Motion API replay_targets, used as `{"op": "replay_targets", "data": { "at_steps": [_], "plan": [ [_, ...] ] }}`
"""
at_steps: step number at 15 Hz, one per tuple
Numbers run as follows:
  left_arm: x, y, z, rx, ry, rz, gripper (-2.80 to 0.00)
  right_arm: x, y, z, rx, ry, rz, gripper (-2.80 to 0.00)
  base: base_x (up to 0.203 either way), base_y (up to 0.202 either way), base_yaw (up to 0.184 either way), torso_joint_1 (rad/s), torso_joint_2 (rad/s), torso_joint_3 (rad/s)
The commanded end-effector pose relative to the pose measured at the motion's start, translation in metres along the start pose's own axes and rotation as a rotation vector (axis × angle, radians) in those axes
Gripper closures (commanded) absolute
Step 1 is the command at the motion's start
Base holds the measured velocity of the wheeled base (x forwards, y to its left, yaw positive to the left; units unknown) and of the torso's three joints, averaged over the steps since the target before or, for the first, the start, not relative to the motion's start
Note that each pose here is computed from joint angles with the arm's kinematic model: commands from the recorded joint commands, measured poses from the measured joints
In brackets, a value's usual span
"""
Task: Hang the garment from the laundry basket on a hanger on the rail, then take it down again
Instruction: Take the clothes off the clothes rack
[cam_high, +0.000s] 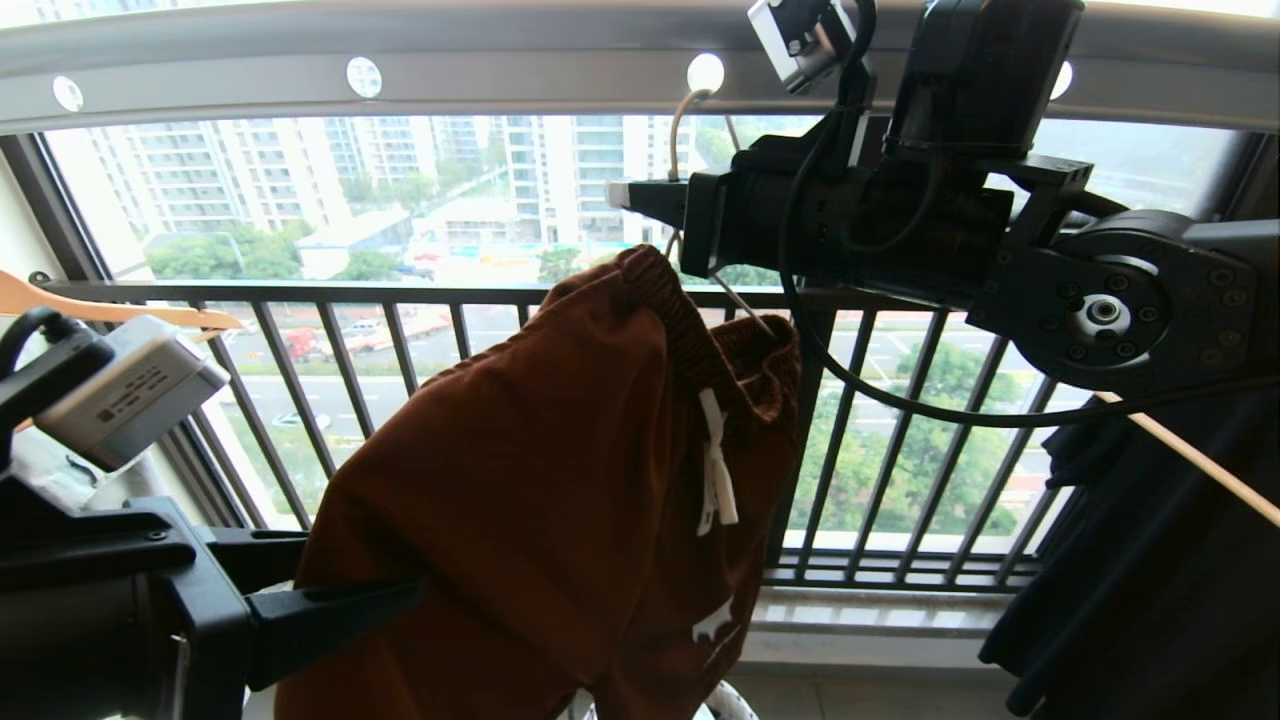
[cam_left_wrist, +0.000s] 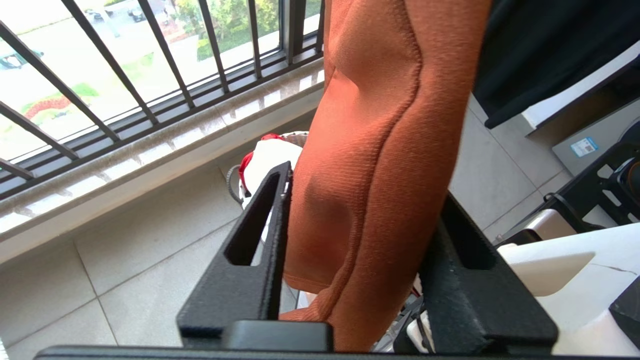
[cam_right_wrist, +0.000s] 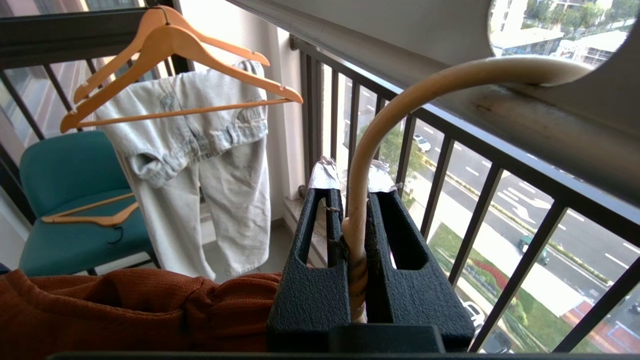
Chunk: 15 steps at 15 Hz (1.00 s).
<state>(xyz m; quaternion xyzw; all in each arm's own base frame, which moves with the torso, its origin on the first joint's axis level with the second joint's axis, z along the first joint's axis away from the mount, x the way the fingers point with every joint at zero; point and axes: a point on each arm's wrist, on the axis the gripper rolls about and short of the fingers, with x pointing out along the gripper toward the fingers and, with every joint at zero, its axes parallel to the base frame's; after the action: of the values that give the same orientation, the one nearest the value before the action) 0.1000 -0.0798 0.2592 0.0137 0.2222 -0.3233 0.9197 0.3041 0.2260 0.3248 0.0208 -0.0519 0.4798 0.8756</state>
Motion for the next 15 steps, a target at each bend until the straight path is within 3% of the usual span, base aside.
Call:
{"op": "replay_targets", "data": {
  "at_steps": [1, 5, 15],
  "plan": [
    [0.001, 0.000, -0.001, 0.005, 0.005, 0.000, 0.00, 0.000, 0.000, 0.001, -0.001, -0.004, 0.003, 0.00, 0.000, 0.000, 0.000, 0.000, 0.00, 0.000],
    [-0.017, 0.000, -0.007, 0.008, -0.041, -0.008, 0.00, 0.001, -0.002, -0.002, -0.001, 0.001, -0.003, 0.00, 0.000, 0.000, 0.000, 0.000, 0.00, 0.000],
    [-0.030, 0.010, -0.084, 0.003, 0.059, 0.046, 0.00, 0.001, -0.007, -0.002, -0.001, 0.001, -0.013, 0.00, 0.000, 0.000, 0.000, 0.000, 0.00, 0.000]
  ]
}}
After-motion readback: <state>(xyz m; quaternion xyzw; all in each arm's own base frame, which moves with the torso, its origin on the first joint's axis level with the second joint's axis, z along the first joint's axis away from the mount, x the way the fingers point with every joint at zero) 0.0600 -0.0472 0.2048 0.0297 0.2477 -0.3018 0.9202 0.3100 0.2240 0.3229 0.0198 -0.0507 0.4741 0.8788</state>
